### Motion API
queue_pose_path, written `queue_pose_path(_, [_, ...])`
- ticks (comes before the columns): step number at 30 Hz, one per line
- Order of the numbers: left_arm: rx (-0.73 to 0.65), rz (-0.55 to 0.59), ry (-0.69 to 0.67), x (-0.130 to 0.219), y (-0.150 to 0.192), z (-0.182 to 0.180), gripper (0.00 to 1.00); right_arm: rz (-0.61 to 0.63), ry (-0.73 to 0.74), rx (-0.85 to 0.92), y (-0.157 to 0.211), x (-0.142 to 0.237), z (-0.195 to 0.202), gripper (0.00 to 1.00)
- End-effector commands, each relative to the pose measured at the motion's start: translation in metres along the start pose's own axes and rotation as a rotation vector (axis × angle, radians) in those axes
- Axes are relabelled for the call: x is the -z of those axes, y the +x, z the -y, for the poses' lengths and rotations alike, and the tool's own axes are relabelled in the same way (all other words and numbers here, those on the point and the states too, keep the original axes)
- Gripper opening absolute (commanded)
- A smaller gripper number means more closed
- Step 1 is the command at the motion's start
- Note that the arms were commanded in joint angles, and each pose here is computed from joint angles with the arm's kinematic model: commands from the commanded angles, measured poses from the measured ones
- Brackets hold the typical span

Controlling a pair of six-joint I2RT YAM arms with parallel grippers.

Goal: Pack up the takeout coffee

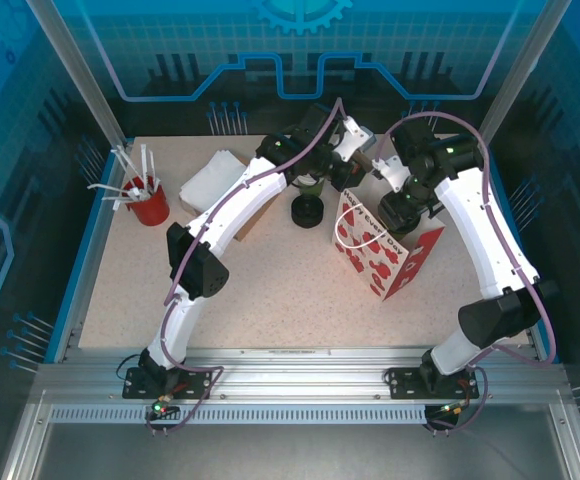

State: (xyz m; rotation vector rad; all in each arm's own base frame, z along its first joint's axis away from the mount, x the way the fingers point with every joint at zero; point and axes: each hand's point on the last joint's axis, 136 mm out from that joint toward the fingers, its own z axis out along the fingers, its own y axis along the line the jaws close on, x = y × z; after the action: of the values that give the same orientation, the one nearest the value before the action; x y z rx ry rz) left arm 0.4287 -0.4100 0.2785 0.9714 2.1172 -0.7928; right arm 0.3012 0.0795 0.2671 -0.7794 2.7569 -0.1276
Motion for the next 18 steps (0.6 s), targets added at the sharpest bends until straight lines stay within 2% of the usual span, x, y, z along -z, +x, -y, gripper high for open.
queue_pose_path(1, [0.002, 0.031, -0.029, -0.002, -0.008, -0.013, 0.00, -0.054, 0.001, 0.047, 0.009, -0.005, 0.000, 0.33])
queue_pose_path(18, [-0.023, 0.018, -0.034, -0.006, -0.002, -0.016, 0.00, -0.099, -0.010, 0.072, 0.015, -0.017, -0.001, 0.33])
